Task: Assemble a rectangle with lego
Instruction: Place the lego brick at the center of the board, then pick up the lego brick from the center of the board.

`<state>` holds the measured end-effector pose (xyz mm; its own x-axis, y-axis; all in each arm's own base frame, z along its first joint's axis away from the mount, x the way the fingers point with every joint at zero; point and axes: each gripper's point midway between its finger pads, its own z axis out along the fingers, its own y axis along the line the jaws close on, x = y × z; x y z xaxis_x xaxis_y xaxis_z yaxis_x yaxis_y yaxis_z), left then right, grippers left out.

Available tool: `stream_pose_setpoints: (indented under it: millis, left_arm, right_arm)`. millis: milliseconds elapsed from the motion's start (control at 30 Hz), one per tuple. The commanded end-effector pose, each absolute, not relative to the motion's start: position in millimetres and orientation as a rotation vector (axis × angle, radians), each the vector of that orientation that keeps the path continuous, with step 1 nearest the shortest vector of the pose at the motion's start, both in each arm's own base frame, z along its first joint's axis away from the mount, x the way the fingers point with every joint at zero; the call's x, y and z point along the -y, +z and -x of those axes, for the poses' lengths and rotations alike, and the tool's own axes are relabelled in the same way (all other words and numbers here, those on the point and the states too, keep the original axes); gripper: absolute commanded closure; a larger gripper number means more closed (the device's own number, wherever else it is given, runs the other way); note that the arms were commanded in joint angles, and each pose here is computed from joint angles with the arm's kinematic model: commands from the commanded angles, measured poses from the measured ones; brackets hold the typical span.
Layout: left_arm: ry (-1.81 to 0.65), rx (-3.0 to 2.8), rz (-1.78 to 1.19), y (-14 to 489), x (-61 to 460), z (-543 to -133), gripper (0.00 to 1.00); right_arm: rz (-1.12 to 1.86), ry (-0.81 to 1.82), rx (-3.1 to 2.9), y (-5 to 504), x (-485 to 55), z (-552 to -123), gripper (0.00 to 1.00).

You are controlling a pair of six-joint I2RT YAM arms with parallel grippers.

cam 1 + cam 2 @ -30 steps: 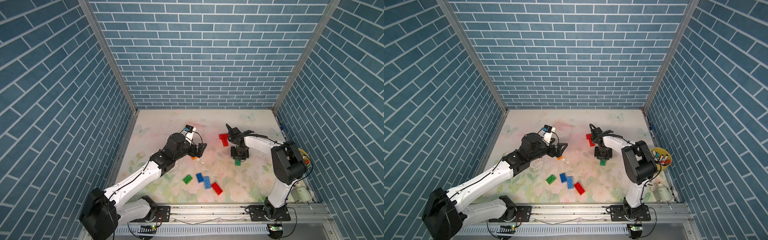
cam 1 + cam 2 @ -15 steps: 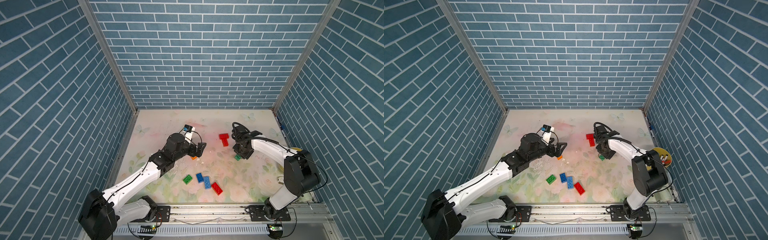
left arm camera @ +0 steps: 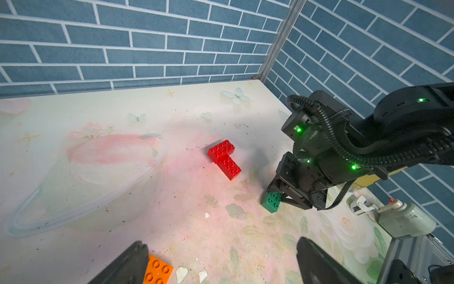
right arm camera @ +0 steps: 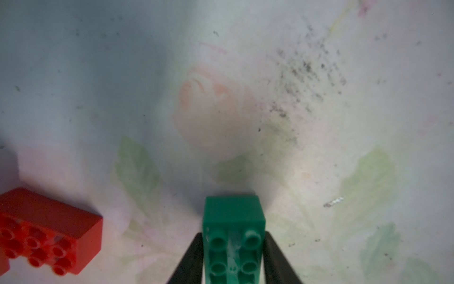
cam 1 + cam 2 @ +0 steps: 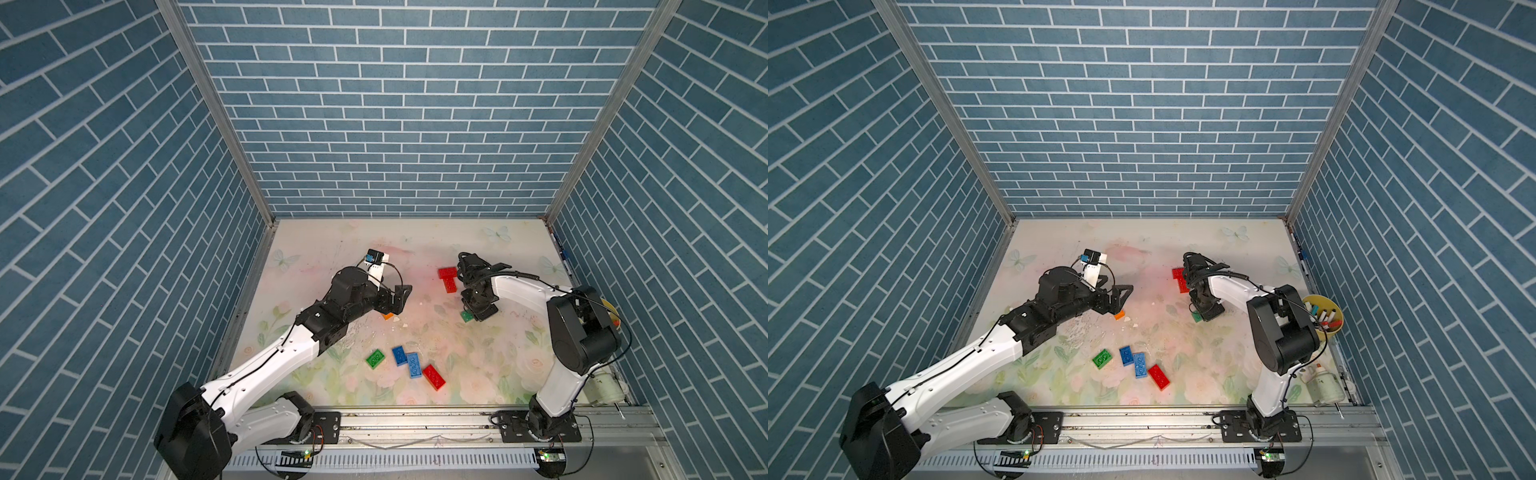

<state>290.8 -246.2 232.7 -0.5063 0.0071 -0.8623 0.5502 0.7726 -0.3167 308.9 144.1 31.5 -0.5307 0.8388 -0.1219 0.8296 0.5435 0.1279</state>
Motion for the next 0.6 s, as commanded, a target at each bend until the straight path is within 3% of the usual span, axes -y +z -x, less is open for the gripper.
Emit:
stream_pose_setpoints:
  millis: [0,133,200,333,400,567]
  left_arm:
    - [-0.71,-1.989,-0.412,242.9,246.4,-291.7,0.0]
    - [-0.707,-1.982,-0.417,244.5,245.6,-291.1,0.0]
    - [-0.708,-1.981,-0.42,243.8,246.1,-291.2,0.0]
    - [-0.716,-1.992,-0.432,239.1,249.7,-292.1,0.0]
    - [-0.717,-2.0,-0.437,236.2,251.3,-292.8,0.0]
    - [-0.701,-2.011,-0.445,230.8,251.6,-294.6,0.0]
  right_arm:
    - [-1.412,0.043,-2.65,37.7,-141.6,-305.3,0.43]
    - [-1.119,0.005,-2.809,53.1,-136.9,-298.0,0.27]
    - [-0.873,0.004,-2.898,63.9,-137.9,-300.1,0.24]
    - [0.128,0.317,-3.062,86.7,-187.8,-301.0,0.24]
    - [0.438,0.299,-3.067,93.6,-189.5,-289.7,0.23]
    - [0.689,0.123,-2.999,86.8,-177.0,-294.0,0.2]
